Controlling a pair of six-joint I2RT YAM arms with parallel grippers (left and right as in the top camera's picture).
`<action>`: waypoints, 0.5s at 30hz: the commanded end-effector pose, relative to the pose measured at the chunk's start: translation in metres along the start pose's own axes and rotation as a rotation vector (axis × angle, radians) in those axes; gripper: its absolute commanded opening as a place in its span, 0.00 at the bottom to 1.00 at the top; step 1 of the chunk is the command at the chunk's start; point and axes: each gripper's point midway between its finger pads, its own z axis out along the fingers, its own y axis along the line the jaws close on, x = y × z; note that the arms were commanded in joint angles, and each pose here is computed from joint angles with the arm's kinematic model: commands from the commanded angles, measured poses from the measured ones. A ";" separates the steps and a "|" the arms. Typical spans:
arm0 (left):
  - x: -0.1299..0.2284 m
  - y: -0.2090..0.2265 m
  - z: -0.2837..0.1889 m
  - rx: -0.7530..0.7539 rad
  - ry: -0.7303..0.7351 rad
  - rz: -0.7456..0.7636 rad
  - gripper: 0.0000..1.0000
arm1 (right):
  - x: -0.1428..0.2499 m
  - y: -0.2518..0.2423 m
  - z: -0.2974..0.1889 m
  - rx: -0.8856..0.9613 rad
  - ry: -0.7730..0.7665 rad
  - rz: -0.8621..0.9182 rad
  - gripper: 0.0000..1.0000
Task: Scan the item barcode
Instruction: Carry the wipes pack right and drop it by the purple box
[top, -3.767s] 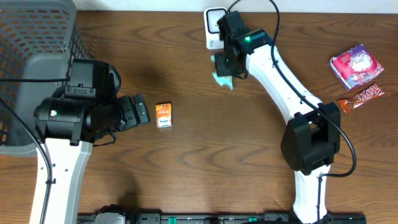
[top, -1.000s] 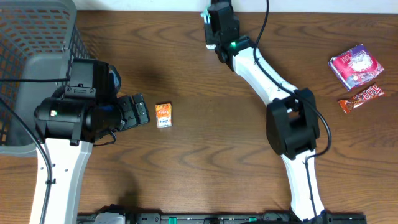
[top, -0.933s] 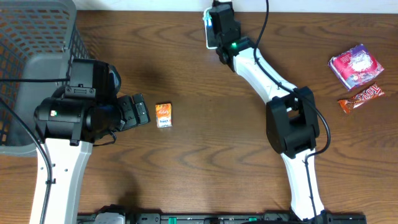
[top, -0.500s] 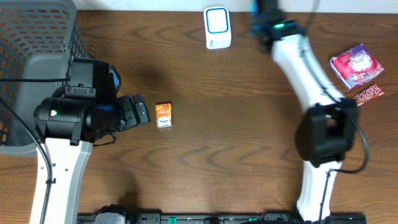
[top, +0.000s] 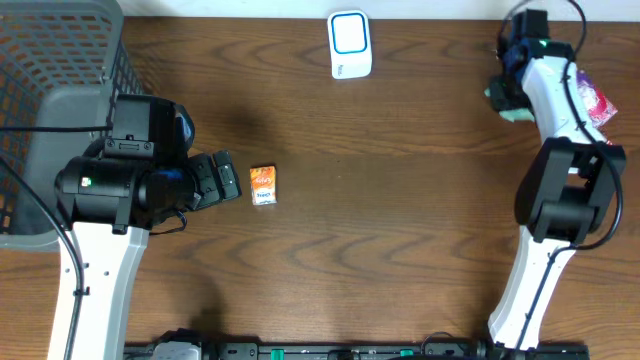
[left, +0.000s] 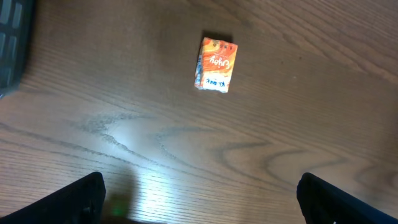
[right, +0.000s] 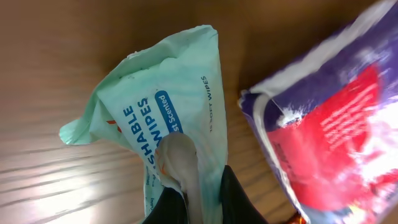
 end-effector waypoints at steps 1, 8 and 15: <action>0.000 0.001 0.000 -0.001 0.002 0.016 0.98 | 0.014 -0.022 0.023 -0.001 0.045 0.019 0.02; 0.000 0.001 0.000 0.000 0.003 0.016 0.98 | 0.028 -0.073 0.034 0.071 0.064 0.215 0.21; 0.000 0.001 0.000 0.000 0.003 0.016 0.98 | 0.004 -0.092 -0.023 0.088 -0.030 0.313 0.51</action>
